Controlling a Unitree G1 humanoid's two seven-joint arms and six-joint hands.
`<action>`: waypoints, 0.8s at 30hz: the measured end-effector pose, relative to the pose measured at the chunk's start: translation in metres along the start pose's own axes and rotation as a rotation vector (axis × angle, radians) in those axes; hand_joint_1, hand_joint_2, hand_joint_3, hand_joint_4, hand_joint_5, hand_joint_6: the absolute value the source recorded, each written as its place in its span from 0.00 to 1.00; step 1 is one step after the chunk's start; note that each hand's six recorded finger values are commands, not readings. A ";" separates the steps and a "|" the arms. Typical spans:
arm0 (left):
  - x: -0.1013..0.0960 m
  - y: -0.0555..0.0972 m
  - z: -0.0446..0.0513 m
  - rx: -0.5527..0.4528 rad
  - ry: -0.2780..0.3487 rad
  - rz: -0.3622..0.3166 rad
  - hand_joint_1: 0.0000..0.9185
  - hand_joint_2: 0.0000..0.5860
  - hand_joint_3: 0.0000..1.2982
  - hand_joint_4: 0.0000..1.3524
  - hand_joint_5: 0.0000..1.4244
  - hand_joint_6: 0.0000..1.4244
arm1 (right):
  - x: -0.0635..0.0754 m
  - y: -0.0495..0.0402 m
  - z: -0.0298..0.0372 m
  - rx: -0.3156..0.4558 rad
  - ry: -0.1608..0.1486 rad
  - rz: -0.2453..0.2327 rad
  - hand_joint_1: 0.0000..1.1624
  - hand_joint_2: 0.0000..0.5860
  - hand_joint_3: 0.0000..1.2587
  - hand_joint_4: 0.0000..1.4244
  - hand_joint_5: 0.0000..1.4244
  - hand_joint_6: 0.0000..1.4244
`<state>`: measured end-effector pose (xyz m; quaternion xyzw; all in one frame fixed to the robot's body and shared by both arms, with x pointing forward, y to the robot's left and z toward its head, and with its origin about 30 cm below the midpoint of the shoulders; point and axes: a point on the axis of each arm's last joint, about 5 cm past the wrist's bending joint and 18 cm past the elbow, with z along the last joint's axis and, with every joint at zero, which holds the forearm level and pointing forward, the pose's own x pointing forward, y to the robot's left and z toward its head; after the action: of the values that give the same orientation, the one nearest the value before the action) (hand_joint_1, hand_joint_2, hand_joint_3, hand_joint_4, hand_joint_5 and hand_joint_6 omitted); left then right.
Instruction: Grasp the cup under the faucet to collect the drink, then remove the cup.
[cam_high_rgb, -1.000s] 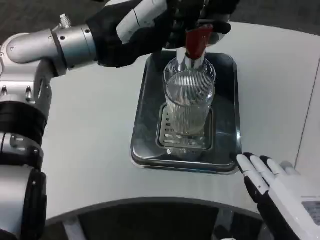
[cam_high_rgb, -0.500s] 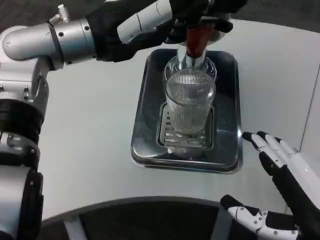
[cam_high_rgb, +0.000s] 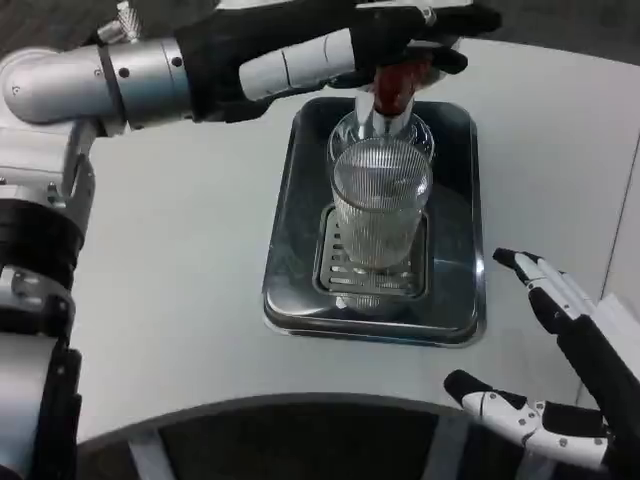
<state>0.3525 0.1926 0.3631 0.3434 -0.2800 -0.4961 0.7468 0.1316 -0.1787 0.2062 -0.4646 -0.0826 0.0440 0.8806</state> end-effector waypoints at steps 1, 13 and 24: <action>0.000 0.000 0.0002 0.011 0.002 -0.004 0.00 0.16 0.07 0.00 0.06 0.05 | 0.000 -0.0003 -0.0002 0.000 0.000 -0.002 0.41 0.45 0.03 0.00 0.00 0.05; -0.002 -0.004 0.0049 0.177 0.008 -0.032 0.00 0.16 0.06 0.00 0.06 0.04 | 0.004 -0.0039 -0.0039 0.058 -0.015 0.000 0.41 0.44 0.00 0.00 0.00 0.05; -0.006 -0.006 0.0026 0.187 0.020 -0.023 0.00 0.16 0.06 0.00 0.06 0.04 | 0.024 -0.0065 -0.0106 0.100 -0.037 0.062 0.43 0.42 0.00 0.00 0.00 0.01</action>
<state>0.3450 0.1961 0.3592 0.4199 -0.3137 -0.4726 0.7085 0.1568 -0.1874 0.2082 -0.4216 -0.0820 0.0836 0.8992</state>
